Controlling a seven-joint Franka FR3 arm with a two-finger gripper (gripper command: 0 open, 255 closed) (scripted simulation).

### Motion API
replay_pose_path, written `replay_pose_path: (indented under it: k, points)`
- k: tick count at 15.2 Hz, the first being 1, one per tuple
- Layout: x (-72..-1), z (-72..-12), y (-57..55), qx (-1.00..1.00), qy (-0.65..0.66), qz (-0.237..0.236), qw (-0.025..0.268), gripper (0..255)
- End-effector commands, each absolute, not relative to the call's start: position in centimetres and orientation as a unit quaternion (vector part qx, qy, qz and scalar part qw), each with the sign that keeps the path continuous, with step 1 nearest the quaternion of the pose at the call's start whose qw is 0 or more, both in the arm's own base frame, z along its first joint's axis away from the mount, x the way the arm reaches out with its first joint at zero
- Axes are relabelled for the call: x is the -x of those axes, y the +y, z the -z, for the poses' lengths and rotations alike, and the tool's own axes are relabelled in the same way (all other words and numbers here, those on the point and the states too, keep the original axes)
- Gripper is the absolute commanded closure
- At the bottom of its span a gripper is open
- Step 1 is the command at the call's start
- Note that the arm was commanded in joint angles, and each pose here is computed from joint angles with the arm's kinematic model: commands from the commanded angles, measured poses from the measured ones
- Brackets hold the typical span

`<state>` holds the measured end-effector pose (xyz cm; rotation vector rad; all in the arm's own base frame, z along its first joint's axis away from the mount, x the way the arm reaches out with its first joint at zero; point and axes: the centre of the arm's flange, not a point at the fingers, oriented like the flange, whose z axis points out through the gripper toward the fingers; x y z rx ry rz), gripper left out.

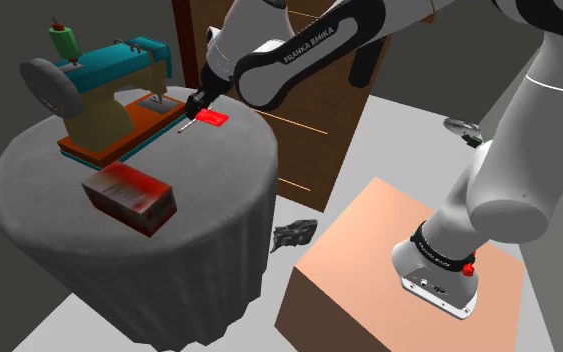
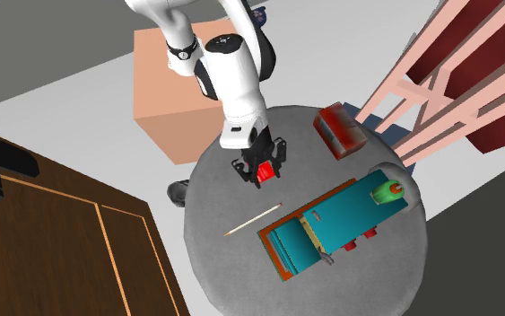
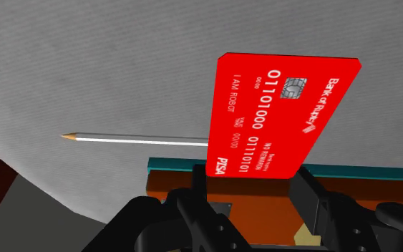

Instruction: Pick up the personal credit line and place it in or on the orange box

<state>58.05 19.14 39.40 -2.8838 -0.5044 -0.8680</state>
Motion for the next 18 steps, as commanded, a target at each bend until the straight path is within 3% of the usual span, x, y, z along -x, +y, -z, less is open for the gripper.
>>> replay_pose_path:
  k: [1, 12, 18]
  points:
    - [-58.1, -40.5, 19.2, 0.944, -0.165, 0.284, 0.044, 255]
    - [-58.1, -46.1, 19.2, 0.944, -0.165, 0.284, 0.044, 255]
    - [-55.5, -46.4, 26.7, 0.944, -0.165, 0.284, 0.044, 255]
